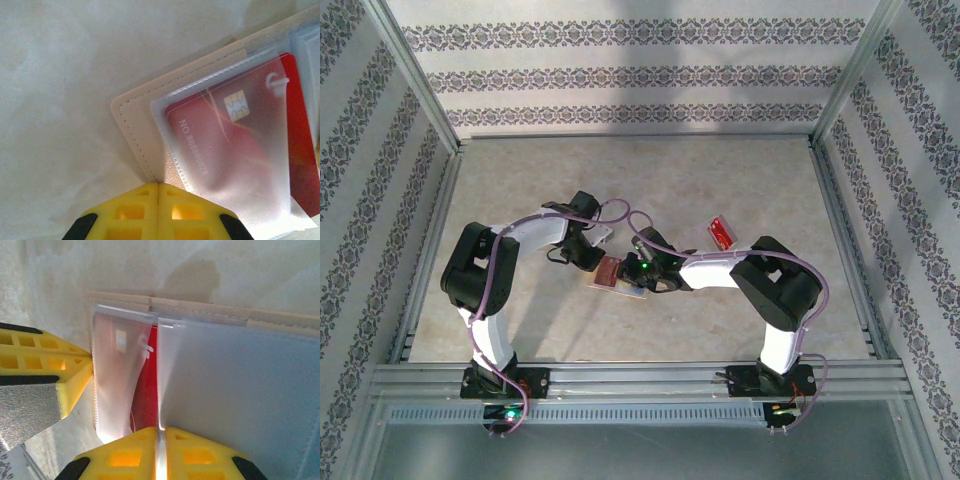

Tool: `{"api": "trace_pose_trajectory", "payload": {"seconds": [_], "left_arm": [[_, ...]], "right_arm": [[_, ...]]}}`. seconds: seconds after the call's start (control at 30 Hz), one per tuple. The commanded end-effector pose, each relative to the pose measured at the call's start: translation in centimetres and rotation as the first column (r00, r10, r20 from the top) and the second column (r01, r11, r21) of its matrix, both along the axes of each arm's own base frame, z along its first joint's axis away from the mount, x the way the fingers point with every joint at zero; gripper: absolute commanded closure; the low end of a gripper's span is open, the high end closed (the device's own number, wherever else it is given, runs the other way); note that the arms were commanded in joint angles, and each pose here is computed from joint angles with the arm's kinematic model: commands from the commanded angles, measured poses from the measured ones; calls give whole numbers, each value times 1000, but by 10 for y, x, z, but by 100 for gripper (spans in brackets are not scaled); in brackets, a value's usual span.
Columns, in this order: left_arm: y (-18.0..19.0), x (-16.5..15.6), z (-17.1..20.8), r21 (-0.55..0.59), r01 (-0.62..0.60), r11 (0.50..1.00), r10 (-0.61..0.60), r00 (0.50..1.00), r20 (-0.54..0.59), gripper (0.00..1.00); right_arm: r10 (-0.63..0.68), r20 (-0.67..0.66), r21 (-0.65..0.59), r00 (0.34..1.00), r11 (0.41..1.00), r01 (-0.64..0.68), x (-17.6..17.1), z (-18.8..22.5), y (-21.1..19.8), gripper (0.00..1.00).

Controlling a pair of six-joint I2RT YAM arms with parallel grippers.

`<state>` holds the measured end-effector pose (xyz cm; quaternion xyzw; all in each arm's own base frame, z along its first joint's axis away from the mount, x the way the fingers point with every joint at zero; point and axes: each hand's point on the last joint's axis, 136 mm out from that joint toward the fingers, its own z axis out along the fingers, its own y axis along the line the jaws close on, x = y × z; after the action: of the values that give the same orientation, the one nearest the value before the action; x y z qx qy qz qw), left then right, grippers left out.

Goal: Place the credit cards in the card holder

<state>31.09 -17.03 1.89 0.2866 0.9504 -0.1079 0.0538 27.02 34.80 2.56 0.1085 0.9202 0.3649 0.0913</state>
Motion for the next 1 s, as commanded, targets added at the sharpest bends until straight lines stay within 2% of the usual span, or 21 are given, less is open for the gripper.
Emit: {"api": "trace_pose_trajectory", "payload": {"seconds": [0.0, 0.4, 0.57, 0.7, 0.8, 0.97], "left_arm": [[7, -11, -14, 20, 5, 1000, -4, 999, -44, 98], [5, -8, -11, 14, 1, 1000, 0, 999, -45, 98], [2, -2, 12, -6, -9, 1000, 9, 1000, -15, 98], [-8, -5, 25, -68, -20, 998, 18, 1000, -25, 98], [-13, -9, 17, -86, -24, 996, 18, 998, -64, 98], [-10, -8, 4, -54, -20, 998, 15, 997, -80, 98]], "right_arm": [[33, 4, 6, 999, 999, -33, -2, -1, 11, 88], [59, 4, 31, 998, 998, -59, -2, 2, 25, 87], [53, 20, 36, 998, 998, -54, -2, 9, 21, 85], [40, 39, 40, 998, 998, -42, -1, 18, 15, 84], [37, 48, 42, 998, 998, -39, -2, 22, 12, 84], [33, 57, 51, 998, 998, -36, -5, 29, 9, 83]]}}
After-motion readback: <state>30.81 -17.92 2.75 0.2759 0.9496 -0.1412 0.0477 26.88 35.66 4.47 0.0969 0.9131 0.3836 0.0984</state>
